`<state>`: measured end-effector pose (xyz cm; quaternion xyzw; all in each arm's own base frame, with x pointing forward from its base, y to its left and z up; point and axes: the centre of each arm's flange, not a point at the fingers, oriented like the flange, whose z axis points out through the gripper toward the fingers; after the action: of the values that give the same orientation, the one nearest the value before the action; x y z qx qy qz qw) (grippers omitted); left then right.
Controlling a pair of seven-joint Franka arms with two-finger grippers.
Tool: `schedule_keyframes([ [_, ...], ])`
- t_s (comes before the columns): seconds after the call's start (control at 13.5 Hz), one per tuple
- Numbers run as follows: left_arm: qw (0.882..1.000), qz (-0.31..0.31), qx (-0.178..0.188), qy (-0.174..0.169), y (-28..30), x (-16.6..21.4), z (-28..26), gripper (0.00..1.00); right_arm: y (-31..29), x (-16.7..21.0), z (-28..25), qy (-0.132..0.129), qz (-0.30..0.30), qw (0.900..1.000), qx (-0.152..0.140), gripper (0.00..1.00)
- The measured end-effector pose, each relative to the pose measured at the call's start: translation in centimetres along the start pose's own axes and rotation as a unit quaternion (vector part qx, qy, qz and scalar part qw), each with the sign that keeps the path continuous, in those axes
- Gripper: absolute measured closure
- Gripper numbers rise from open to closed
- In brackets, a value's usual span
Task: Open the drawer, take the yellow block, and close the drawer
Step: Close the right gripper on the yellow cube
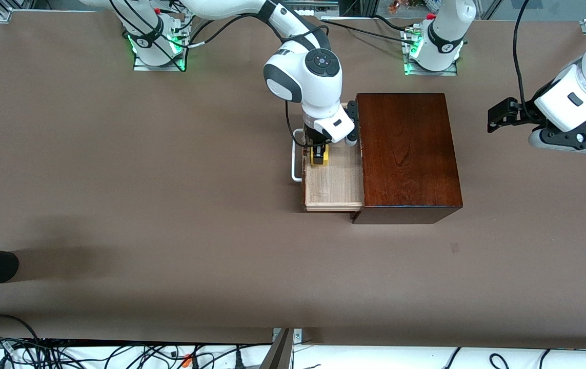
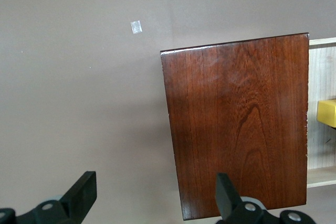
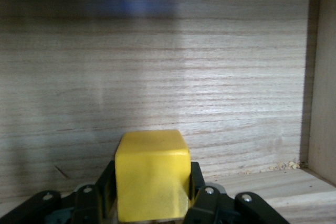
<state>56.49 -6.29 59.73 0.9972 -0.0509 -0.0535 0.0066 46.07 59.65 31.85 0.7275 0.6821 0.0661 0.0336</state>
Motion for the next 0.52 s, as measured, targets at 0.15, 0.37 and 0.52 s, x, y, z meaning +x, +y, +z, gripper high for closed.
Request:
schedule_keyframes([
  [0.15,1.0,0.0,0.0,0.0,0.0,0.0,0.0,0.0,0.1,0.0,-0.1,-0.001,0.0,1.0,0.0,0.44],
  [0.37,1.0,-0.003,0.0,0.001,-0.3,0.0,-0.1,0.0,0.7,0.3,-2.3,-0.011,0.004,1.0,0.003,0.44],
  [0.52,1.0,-0.004,0.0,0.002,-0.4,-0.1,-0.2,0.0,1.5,0.4,-5.6,-0.028,0.01,1.0,0.009,0.44],
])
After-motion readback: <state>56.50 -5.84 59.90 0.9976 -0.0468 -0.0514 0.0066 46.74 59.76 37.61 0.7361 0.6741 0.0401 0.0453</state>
